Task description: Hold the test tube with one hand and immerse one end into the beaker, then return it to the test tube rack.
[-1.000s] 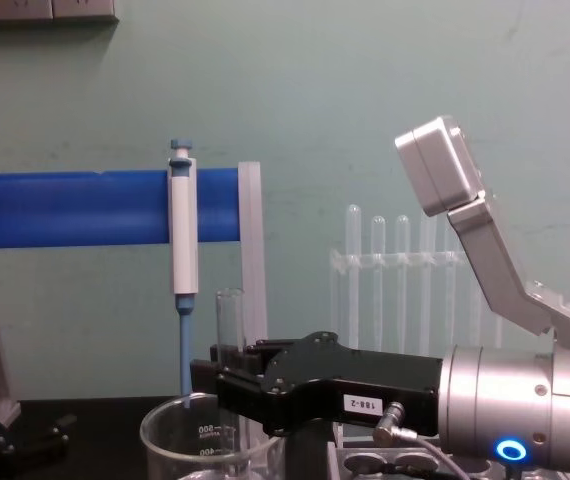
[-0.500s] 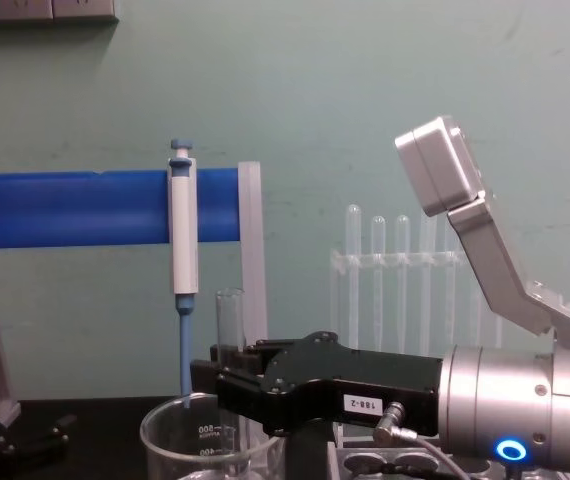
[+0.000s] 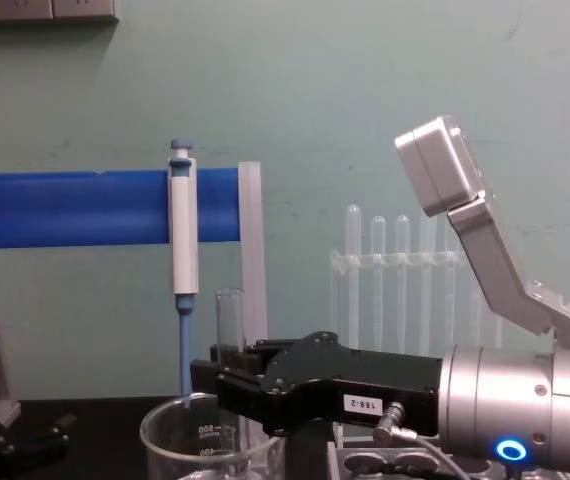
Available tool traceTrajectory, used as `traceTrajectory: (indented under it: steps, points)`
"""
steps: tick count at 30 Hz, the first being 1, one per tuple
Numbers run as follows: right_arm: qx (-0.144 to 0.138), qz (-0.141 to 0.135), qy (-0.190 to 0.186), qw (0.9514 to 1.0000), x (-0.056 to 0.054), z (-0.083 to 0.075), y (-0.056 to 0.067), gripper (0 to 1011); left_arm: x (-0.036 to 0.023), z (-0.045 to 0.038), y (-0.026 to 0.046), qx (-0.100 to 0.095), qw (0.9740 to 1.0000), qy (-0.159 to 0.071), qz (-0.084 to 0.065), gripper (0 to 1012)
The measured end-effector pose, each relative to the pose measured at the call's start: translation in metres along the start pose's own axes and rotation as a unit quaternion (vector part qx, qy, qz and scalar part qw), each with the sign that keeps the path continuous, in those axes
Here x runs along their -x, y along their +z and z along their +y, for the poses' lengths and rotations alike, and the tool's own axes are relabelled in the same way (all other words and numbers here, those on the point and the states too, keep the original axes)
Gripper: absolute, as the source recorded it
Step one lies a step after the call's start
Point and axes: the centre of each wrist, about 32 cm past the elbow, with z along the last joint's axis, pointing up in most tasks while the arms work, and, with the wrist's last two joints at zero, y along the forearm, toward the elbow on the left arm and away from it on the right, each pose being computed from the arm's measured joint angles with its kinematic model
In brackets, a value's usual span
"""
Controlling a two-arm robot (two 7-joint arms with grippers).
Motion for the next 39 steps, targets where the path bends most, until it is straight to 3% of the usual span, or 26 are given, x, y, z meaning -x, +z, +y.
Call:
traceTrajectory:
  steps: [39]
  points:
    - [0.0, 0.0, 0.0, 1.0, 0.0, 0.0, 0.0, 242, 0.0, 0.0, 0.0, 0.0, 1.0, 0.0, 0.0, 1000]
